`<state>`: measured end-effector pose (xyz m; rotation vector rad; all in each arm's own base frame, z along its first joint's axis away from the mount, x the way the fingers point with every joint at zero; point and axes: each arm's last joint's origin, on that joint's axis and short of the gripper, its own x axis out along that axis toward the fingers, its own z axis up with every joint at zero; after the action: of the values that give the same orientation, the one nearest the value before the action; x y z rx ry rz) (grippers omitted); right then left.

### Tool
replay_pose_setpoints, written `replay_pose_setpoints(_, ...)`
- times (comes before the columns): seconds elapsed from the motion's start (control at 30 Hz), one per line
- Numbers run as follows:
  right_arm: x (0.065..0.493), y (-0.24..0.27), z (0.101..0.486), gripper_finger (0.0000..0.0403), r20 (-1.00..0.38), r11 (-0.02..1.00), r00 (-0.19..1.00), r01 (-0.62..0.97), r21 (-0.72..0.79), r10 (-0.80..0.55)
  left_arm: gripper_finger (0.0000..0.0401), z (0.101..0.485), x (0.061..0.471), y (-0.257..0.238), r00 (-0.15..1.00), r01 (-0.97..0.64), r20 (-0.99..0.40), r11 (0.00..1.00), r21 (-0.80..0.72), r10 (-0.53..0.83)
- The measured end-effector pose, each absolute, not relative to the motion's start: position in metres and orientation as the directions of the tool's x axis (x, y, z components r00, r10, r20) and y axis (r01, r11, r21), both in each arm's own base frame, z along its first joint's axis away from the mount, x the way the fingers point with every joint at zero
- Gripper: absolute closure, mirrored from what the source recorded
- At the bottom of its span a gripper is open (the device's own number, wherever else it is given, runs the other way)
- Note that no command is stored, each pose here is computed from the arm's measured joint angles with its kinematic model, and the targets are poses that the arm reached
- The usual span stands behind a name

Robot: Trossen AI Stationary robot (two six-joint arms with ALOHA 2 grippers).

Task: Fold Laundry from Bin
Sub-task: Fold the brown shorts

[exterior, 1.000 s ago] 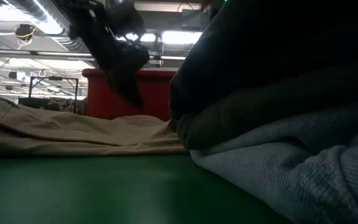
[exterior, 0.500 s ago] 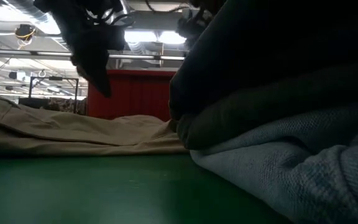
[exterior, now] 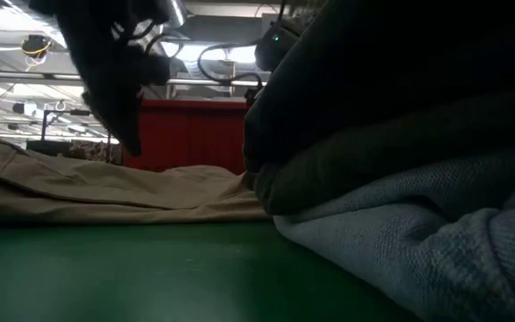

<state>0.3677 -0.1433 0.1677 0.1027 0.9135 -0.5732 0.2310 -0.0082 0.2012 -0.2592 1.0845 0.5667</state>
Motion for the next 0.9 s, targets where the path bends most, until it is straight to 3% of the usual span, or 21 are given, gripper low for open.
replay_pose_setpoints(0.17, 0.367, -0.145, 0.163, 0.0196, -0.770, 0.824, 0.436, 0.532, -0.196, -0.465, 0.0326, 0.170, 0.216, -0.009, 0.259, -0.613, -0.901, 0.780, 0.126, 0.349)
replay_pose_setpoints(0.4, 0.361, -0.156, 0.163, 0.0196, -0.763, 0.752, 0.381, 0.627, -0.202, -0.523, 0.0326, 0.139, 0.189, -0.010, 0.137, -0.653, -0.944, 0.744, 0.142, 0.301)
replay_pose_setpoints(0.73, 0.346, -0.172, 0.158, 0.0196, -0.811, 0.699, 0.285, 0.687, -0.199, -0.511, 0.0326, 0.146, 0.194, -0.013, 0.161, -0.642, -0.938, 0.755, 0.137, 0.307)
replay_pose_setpoints(0.9, 0.341, -0.173, 0.158, 0.0196, -0.798, 0.654, 0.211, 0.704, -0.277, -0.564, 0.0326, 0.161, 0.206, -0.015, 0.214, -0.592, -0.933, 0.799, 0.111, 0.288)
